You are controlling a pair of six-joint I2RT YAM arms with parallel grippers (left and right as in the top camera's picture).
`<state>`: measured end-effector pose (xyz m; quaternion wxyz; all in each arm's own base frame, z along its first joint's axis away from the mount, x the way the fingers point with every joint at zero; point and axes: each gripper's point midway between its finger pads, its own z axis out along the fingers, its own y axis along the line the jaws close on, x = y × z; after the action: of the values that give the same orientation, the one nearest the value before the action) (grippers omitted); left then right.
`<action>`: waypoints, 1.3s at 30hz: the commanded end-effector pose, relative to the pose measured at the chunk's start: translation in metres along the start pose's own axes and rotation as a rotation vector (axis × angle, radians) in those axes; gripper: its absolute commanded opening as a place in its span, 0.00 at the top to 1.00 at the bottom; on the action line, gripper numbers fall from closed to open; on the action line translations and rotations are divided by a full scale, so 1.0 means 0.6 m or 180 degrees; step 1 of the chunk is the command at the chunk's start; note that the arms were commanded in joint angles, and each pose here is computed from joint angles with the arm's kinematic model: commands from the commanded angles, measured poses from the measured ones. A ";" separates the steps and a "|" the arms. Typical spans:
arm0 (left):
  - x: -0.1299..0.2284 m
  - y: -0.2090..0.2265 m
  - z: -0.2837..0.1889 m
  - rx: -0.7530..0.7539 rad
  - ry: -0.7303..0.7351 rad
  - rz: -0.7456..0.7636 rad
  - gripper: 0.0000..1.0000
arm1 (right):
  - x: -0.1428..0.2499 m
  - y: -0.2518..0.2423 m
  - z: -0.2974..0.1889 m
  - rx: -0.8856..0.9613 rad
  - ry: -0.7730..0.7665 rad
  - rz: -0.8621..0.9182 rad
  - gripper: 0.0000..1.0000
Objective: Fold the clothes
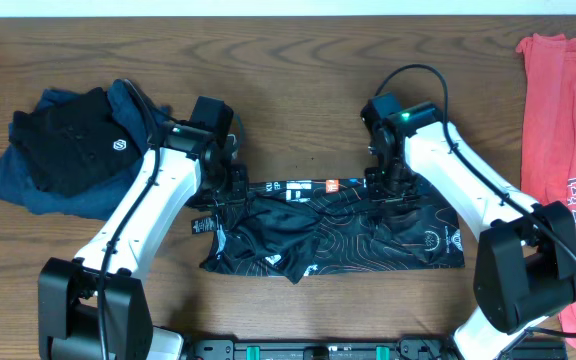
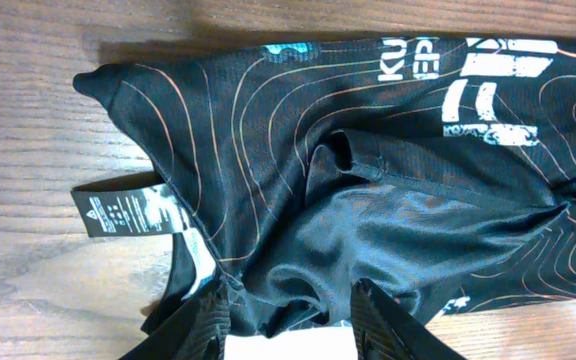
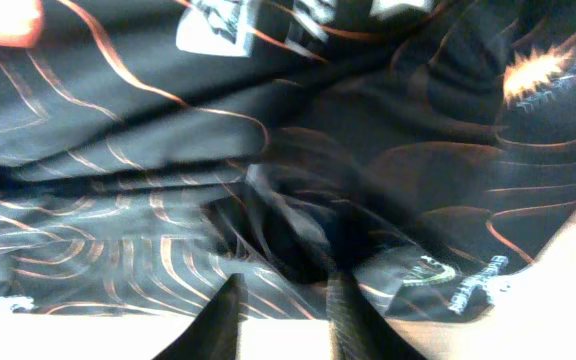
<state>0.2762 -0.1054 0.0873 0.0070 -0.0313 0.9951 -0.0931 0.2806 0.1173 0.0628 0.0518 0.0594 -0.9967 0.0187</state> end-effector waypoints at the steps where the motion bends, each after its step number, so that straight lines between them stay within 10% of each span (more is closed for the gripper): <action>1: -0.008 0.001 -0.012 -0.0006 -0.0077 0.0001 0.58 | 0.006 0.026 0.000 -0.0179 0.0018 -0.0175 0.63; 14: -0.008 0.001 -0.012 -0.0005 -0.0078 0.0001 0.58 | 0.005 -0.071 -0.009 0.0839 -0.0108 0.0324 0.59; 27: -0.009 0.000 -0.012 -0.0003 -0.0089 0.0003 0.58 | 0.043 -0.092 0.058 0.0725 0.0170 0.0310 0.48; 39: -0.009 0.000 -0.012 -0.0003 -0.0089 0.0003 0.57 | 0.039 -0.079 0.113 0.0492 0.0026 0.0318 0.59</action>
<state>0.2765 -0.1056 0.0873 0.0075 -0.0313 0.9951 -0.0934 0.2581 0.0636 0.0030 0.0478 0.0176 -0.9928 0.1083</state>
